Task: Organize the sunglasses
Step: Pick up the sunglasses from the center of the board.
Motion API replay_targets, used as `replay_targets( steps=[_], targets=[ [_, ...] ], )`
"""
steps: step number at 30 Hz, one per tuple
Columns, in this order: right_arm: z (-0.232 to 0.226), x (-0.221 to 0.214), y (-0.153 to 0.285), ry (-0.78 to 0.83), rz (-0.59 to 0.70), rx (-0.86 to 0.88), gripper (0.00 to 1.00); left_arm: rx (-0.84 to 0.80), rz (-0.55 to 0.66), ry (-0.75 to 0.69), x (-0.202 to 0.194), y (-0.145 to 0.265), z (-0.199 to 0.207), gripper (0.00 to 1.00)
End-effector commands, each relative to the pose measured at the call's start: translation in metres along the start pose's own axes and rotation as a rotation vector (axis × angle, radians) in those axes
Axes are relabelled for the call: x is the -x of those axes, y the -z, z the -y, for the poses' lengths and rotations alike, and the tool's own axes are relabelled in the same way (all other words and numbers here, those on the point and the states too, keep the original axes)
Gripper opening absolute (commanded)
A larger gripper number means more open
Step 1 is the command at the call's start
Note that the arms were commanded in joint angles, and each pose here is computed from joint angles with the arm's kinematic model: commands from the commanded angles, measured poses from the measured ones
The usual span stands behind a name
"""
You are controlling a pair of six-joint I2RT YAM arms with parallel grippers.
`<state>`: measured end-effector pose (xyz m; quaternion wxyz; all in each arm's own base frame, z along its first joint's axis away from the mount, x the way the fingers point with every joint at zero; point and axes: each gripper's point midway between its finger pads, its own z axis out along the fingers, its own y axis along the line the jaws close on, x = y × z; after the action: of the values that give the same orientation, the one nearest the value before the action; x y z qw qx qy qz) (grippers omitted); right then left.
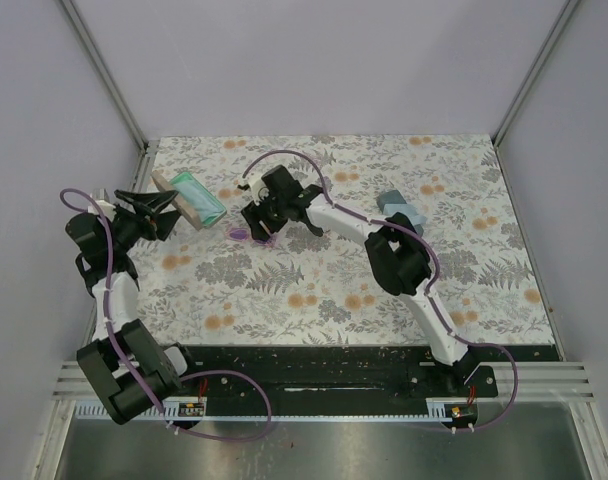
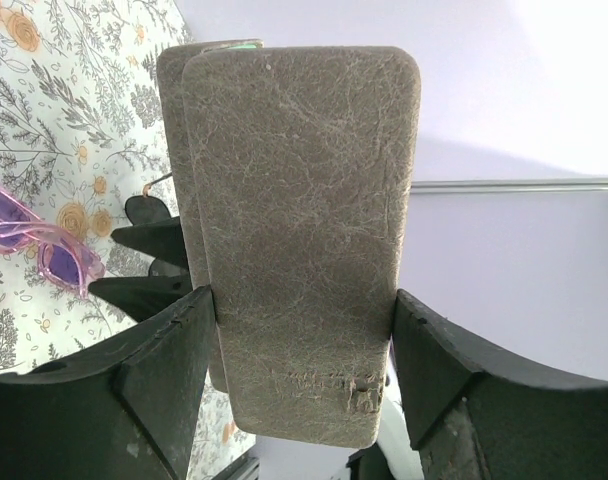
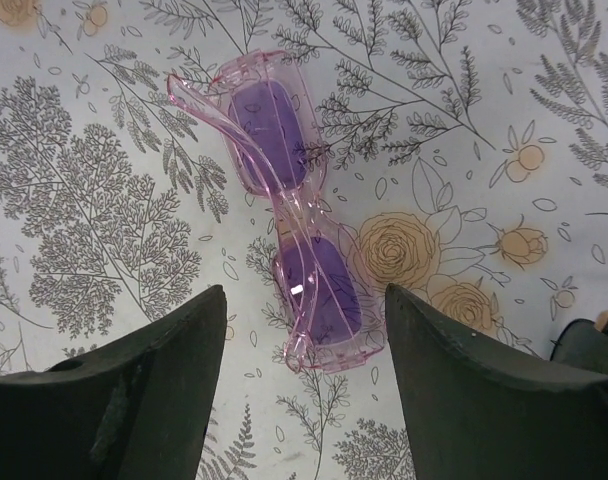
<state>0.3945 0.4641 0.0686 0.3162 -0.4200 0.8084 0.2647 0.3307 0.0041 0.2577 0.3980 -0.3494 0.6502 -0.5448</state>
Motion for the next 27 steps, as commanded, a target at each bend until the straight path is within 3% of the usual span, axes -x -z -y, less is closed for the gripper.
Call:
replay_targets(
  steps=[1, 6, 14, 21, 27],
  targets=[
    [-0.011, 0.008, -0.011, 0.073, -0.002, 0.014, 0.73, -0.107, 0.013, -0.070, 0.014, 0.004, 0.039, 0.50],
    [-0.012, 0.003, -0.029, 0.097, -0.042, -0.020, 0.68, -0.102, 0.013, -0.067, 0.017, 0.003, 0.036, 0.50],
    [-0.009, 0.011, -0.027, 0.059, -0.054, -0.069, 0.28, -0.085, 0.015, -0.070, 0.018, 0.003, 0.030, 0.50],
    [-0.025, 0.033, 0.023, 0.010, 0.074, -0.071, 0.22, -0.006, 0.039, -0.104, 0.015, 0.004, 0.014, 0.50],
    [-0.029, 0.009, 0.083, -0.101, 0.106, -0.137, 0.20, 0.051, -0.037, -0.136, -0.018, -0.014, 0.001, 0.50]
  ],
)
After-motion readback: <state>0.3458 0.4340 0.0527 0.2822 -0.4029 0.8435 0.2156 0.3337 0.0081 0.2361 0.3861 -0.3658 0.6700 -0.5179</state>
